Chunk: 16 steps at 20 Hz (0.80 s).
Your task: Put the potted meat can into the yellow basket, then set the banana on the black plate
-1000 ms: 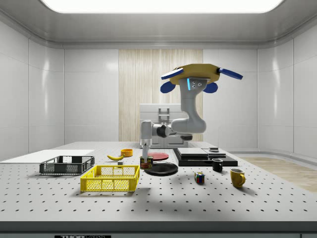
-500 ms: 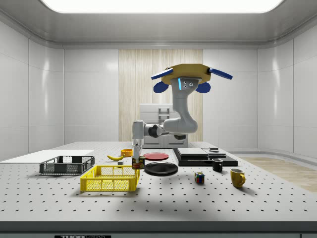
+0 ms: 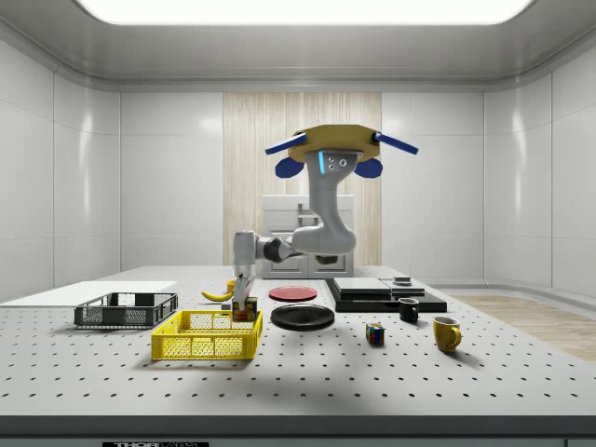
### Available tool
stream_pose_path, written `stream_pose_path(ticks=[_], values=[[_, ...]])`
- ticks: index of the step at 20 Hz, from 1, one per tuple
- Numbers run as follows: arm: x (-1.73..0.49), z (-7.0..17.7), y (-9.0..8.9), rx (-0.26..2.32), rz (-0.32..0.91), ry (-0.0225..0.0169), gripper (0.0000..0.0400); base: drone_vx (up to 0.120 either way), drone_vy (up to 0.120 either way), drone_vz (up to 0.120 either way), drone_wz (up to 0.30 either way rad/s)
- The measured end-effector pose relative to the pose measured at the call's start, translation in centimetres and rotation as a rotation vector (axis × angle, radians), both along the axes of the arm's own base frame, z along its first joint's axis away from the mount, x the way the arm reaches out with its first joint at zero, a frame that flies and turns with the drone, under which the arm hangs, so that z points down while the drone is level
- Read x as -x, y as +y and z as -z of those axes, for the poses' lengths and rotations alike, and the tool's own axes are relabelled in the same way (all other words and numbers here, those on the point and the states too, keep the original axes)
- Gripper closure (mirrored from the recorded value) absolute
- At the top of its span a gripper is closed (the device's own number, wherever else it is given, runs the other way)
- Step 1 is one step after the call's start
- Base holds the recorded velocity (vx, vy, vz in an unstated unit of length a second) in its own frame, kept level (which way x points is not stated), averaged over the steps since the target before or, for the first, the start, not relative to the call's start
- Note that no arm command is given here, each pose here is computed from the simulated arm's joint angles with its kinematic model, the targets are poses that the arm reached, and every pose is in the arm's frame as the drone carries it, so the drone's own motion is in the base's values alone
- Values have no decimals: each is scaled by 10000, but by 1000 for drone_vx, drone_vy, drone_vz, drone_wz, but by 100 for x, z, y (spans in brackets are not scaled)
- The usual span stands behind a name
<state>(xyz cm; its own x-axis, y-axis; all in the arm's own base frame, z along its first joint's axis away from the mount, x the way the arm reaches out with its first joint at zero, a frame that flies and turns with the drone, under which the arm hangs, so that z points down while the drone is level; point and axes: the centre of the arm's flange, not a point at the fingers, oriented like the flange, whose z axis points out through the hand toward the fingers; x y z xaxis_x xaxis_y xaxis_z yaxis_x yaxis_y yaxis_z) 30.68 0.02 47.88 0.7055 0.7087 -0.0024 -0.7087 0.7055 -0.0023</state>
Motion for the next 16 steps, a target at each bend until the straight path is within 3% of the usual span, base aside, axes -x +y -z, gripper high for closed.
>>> stream_pose_path(ticks=[9, 13, 16], values=[[0, 0, 0, 1, 9, 0, 116, 120, 0, -9, 0], [0, 0, 0, 1, 10, 1, 116, 120, 0, -110, 0], [0, 0, 0, 1, 11, 1, 116, 107, 0, 0, 0]])
